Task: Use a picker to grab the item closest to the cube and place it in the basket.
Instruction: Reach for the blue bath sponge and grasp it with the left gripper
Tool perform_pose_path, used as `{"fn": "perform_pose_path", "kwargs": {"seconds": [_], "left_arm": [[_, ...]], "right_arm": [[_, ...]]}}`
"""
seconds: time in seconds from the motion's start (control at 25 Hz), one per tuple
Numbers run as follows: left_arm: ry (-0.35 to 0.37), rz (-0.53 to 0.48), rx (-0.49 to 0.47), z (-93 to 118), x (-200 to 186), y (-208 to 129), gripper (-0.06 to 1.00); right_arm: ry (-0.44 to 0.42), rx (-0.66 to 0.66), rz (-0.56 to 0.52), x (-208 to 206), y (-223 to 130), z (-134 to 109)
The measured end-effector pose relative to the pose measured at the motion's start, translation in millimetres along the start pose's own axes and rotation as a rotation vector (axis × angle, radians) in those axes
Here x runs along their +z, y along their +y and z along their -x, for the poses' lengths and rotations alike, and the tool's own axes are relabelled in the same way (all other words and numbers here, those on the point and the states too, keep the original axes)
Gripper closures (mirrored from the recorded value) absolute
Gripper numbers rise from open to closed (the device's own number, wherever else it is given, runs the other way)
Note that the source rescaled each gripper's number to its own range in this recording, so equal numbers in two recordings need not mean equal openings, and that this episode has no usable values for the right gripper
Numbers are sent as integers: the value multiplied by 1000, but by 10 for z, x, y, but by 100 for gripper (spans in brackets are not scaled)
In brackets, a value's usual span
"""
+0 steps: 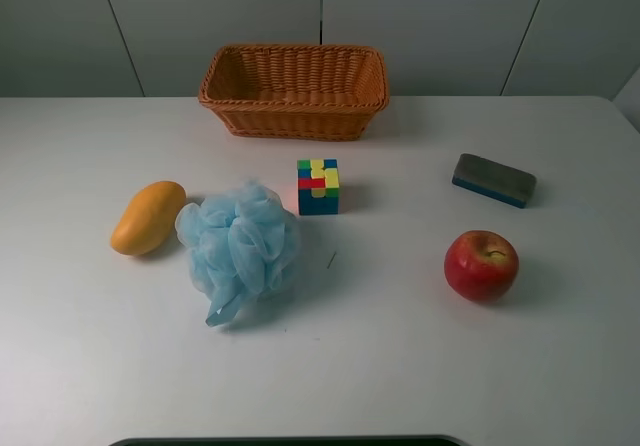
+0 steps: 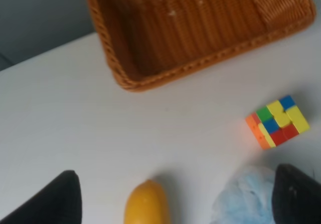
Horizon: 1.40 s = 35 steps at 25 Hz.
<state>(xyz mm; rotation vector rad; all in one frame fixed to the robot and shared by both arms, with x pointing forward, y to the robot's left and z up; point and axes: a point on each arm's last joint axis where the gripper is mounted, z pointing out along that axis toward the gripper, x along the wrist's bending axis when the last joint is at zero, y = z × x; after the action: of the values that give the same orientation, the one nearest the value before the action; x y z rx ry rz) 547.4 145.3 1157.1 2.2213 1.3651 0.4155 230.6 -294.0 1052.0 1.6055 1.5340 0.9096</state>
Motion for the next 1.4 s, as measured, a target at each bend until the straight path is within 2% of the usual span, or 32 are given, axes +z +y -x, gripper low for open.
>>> {"fn": "perform_pose_path", "kwargs": {"seconds": [0.28,0.48,0.6,1.0,1.4], "left_arm": [[-71,-227,138,599,840,-101,-6],[-92,-380,218,928,1188,-281,-6],[-97,-437,250,1062,1344,-372,-6],[-106,-596,254,1059,1697,-939,-6],[-109,-489,252,1025,1996,-1245,-6]], "right_arm": [[0,0,0,0,0,0],[0,0,0,0,0,0],[0,0,0,0,0,0],[0,0,0,0,0,0],[0,0,0,0,0,0]]}}
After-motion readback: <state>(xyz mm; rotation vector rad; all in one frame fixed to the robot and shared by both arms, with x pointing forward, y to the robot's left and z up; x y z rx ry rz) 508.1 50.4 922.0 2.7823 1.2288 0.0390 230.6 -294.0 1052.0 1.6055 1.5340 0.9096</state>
